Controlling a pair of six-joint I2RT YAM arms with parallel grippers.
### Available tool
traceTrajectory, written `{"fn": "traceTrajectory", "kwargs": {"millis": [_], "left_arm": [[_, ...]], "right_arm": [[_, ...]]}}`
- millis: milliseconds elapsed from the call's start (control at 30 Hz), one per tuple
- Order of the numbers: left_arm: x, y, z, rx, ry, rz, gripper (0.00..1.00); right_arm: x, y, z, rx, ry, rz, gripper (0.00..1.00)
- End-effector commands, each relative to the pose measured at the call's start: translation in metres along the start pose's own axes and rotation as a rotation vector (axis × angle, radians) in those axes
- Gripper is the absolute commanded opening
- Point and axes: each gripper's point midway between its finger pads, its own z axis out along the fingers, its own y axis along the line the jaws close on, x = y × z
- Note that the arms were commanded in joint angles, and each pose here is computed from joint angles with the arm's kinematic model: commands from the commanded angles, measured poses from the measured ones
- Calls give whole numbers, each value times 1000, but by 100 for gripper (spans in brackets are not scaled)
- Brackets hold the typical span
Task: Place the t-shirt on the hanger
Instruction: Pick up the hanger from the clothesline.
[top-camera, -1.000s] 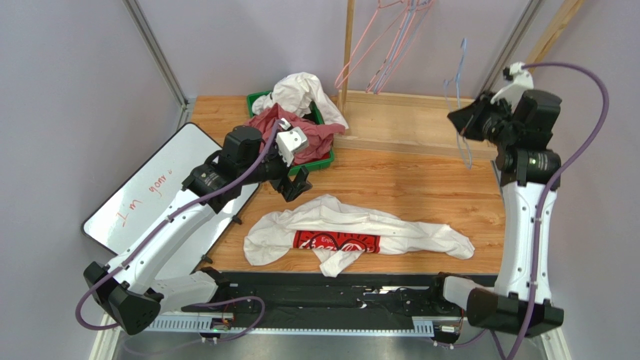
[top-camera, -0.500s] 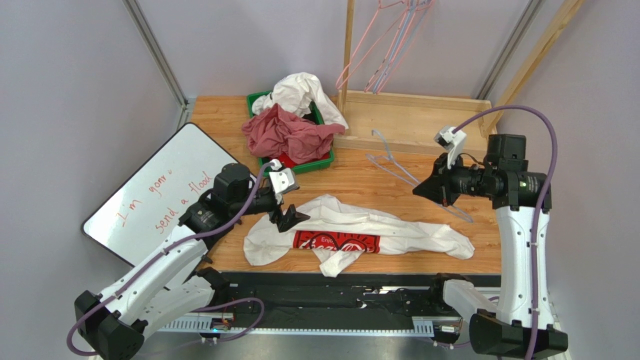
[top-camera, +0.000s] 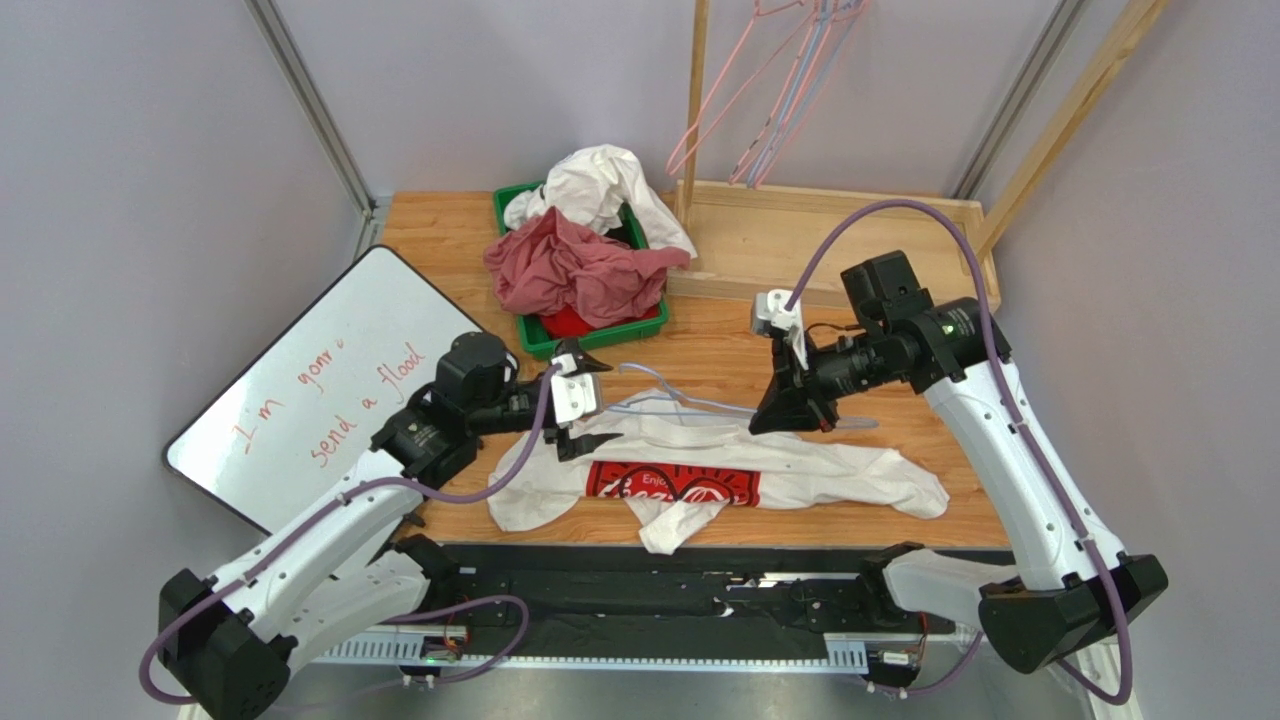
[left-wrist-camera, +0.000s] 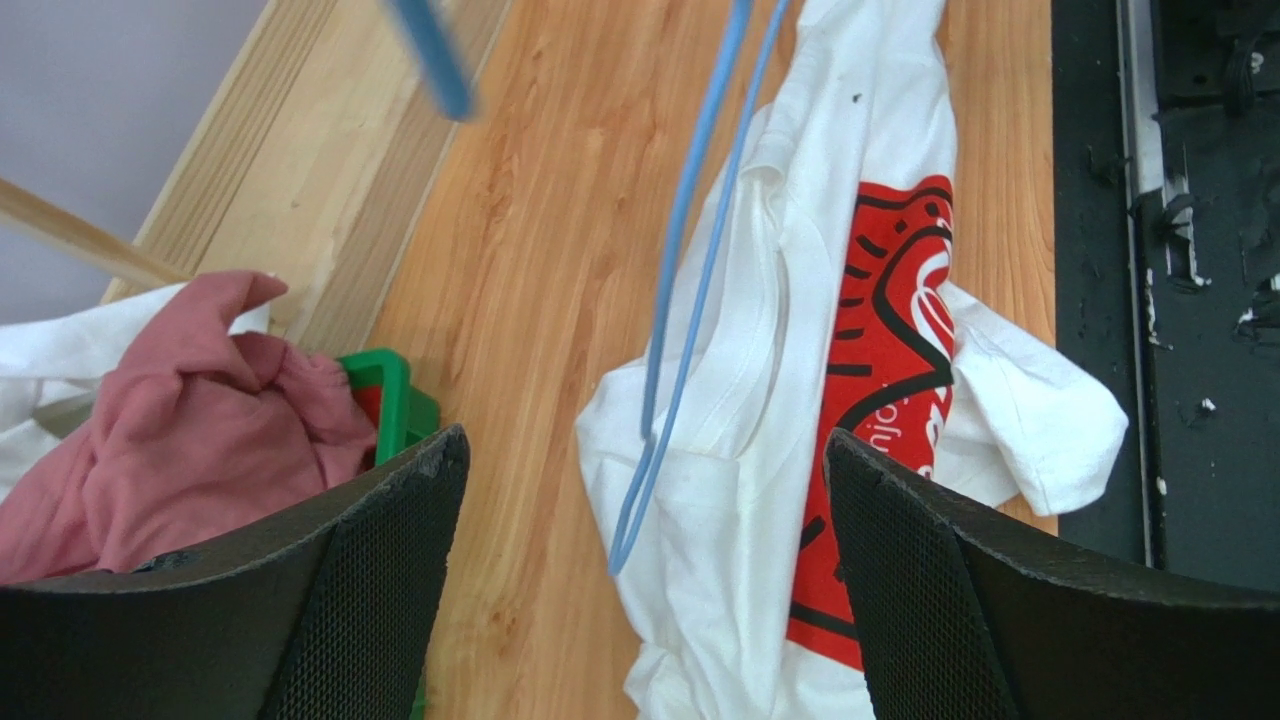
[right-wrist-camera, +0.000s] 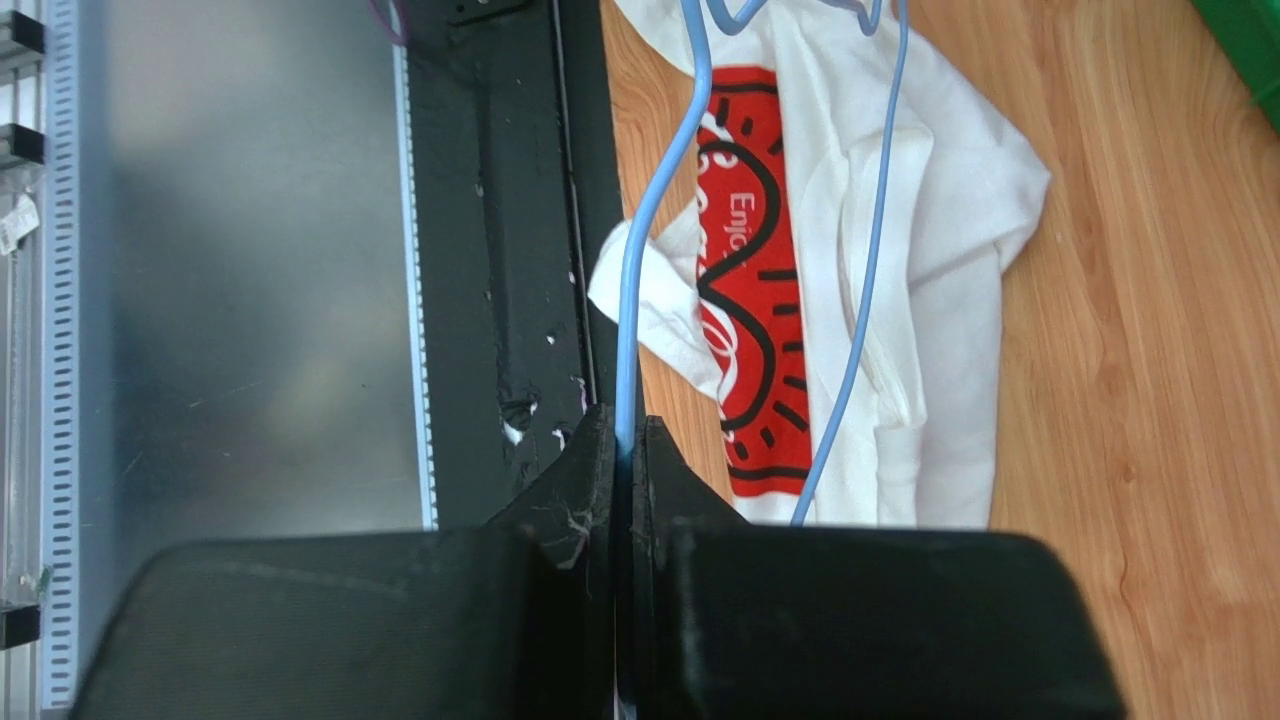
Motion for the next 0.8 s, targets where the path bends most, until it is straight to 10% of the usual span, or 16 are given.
{"fn": "traceTrajectory", "kwargs": {"millis": [0,300,400,467,500,633,767], "left_arm": [[-12,-3,13,64,-93,149,92],[-3,14,36,10,-59,37,78],[-2,9,36,36,-48,-16,52],[-3,4,33,52,-29,-67,14],[-2,3,32,55,-19,-87,0],[2,-6,23,86,53,-159,0],[3,-14,15,155,144,-205,0]], "right_arm": [[-5,57,-13,-181,23,159,0],[-24,63,-17,-209,-14,159,0],[-20,60,-15,-200,2,161,0],[-19,50,-13,-164,17,191,6],[-18,45,-11,-145,26,202,11],[-24,-13,-18,161,56,166,81],[-42,-36,-34,265,78,10,100]]}}
